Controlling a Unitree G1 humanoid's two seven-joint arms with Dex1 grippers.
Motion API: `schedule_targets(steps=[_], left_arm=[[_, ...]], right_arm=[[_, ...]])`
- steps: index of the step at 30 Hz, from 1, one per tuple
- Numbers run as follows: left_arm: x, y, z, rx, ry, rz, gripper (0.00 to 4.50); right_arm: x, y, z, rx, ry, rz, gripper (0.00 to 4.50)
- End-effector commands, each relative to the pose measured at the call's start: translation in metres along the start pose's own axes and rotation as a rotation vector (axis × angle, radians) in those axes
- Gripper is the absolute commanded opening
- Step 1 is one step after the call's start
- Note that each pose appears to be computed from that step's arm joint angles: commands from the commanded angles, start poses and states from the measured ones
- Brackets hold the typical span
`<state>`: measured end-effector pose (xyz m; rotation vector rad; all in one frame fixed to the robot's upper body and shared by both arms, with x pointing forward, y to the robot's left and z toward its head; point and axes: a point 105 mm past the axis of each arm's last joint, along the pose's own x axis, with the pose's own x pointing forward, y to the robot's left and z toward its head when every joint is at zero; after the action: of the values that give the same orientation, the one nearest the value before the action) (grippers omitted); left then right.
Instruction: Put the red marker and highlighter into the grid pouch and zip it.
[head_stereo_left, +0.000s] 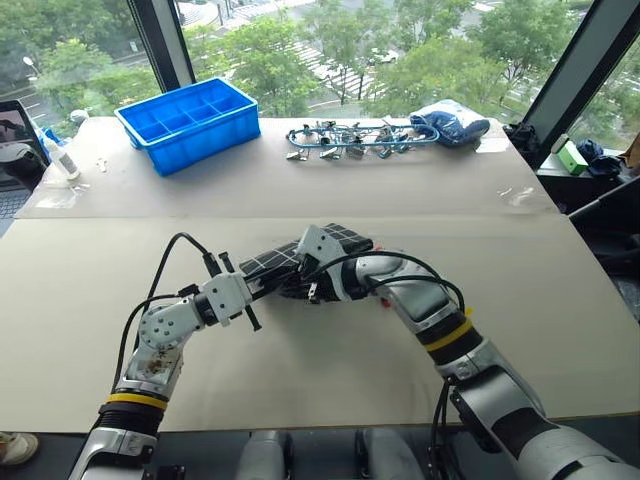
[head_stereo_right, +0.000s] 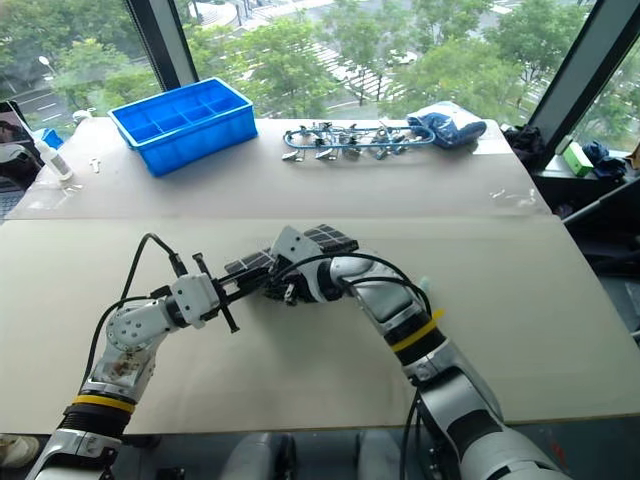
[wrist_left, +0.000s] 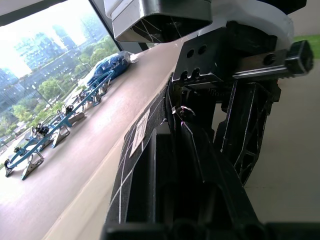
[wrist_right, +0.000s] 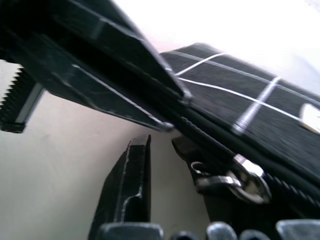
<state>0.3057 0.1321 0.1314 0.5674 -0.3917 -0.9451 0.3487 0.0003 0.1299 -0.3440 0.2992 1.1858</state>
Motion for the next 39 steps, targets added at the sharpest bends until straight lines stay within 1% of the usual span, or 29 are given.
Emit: schedule_targets(steps=[1,5,8,12,13,14,15,18,20,22,23,25,30,35,39], left_arm=[[0.002,0.001,0.009,0.027,-0.036,0.009,0.00],[0.003,0.000,0.008,0.023,-0.037,0.011,0.00],[0.004,0.000,0.008,0.021,-0.037,0.016,0.00],[0.004,0.001,0.007,0.018,-0.036,0.020,0.00],[0.004,0.001,0.007,0.018,-0.036,0.021,0.00],[0.004,0.001,0.007,0.018,-0.036,0.021,0.00],[0.004,0.001,0.007,0.019,-0.036,0.022,0.00],[0.004,0.000,0.007,0.019,-0.036,0.024,0.00],[0.003,0.001,0.007,0.019,-0.033,0.026,0.00],[0.002,0.001,0.007,0.019,-0.030,0.030,0.00],[0.001,0.001,0.007,0.020,-0.029,0.031,0.00],[0.000,0.002,0.006,0.022,-0.024,0.035,0.00],[-0.002,0.004,0.004,0.022,-0.016,0.043,0.00],[0.000,0.006,0.003,0.019,-0.019,0.052,0.00],[0.001,0.004,0.003,0.014,-0.025,0.055,0.00]], right_arm=[[-0.027,-0.006,0.023,0.072,-0.103,0.006,2.94],[-0.061,-0.008,0.029,0.078,-0.158,0.014,2.94],[-0.091,-0.002,0.040,0.096,-0.251,0.052,2.94],[-0.125,-0.004,0.047,0.174,-0.385,0.028,2.94],[-0.131,-0.006,0.045,0.194,-0.398,0.008,2.94],[-0.135,-0.011,0.038,0.207,-0.383,-0.038,2.94],[-0.139,-0.017,0.025,0.213,-0.333,-0.107,2.94],[-0.152,-0.045,-0.018,0.254,-0.128,-0.375,2.94],[-0.172,-0.062,-0.049,0.311,0.014,-0.573,2.94],[-0.192,-0.064,-0.071,0.338,0.114,-0.701,2.94],[-0.199,-0.058,-0.078,0.330,0.158,-0.736,2.94],[-0.205,-0.044,-0.082,0.333,0.202,-0.758,2.94],[-0.204,-0.019,-0.072,0.334,0.217,-0.739,2.94],[-0.202,-0.016,-0.070,0.379,0.215,-0.748,2.94],[-0.206,-0.020,-0.076,0.395,0.240,-0.796,2.94]])
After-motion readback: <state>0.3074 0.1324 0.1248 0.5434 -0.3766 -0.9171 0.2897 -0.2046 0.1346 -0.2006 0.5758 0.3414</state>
